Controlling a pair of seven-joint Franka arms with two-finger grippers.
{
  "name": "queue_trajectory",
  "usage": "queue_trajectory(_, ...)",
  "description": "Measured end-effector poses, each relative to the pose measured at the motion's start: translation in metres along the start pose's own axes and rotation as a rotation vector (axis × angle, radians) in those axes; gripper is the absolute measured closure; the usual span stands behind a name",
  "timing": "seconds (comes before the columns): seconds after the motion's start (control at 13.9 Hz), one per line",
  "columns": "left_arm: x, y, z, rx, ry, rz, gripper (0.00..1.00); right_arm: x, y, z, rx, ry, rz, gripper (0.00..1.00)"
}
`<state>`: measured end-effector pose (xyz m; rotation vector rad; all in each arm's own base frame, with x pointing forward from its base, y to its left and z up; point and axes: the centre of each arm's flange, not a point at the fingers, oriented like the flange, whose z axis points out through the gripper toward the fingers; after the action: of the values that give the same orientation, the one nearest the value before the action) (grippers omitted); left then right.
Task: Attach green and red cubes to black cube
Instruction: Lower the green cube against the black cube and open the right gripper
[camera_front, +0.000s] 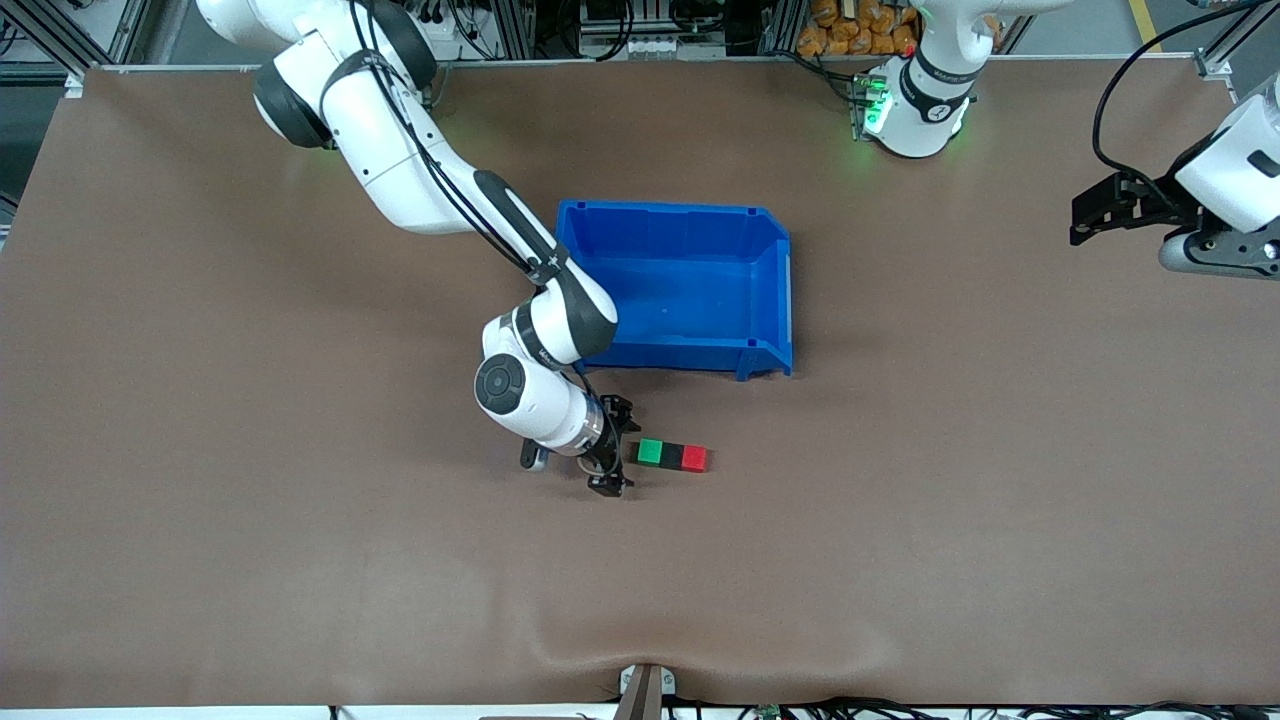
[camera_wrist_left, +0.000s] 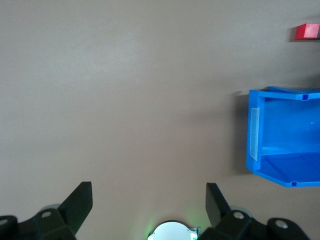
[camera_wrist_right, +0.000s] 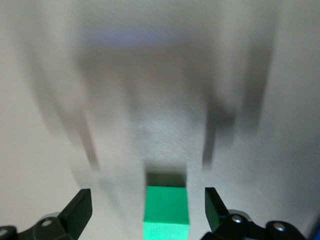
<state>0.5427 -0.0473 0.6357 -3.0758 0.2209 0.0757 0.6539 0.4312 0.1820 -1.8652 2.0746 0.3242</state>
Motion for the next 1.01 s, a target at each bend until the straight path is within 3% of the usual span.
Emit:
queue_trajectory(0.22, 0.0, 0.0, -0.005, 0.001, 0.012, -0.001, 0.0, 0.014, -0.021, -0.014, 0.039, 0.02, -0.009, 0.0)
queue_trajectory(0.65, 0.0, 0.0, -0.006, 0.001, 0.014, 0.0, 0.0, 0.032, -0.057, -0.059, 0.089, 0.005, 0.028, 0.0)
queue_trajectory(0.79, 0.0, 0.0, -0.007, 0.001, 0.015, 0.0, 0.0, 0.042, -0.065, -0.08, 0.043, 0.027, 0.014, 0.0)
queue_trajectory(1.01, 0.0, 0.0, -0.007, 0.001, 0.015, 0.0, 0.0, 0.082, -0.079, -0.116, -0.114, 0.068, -0.04, 0.0)
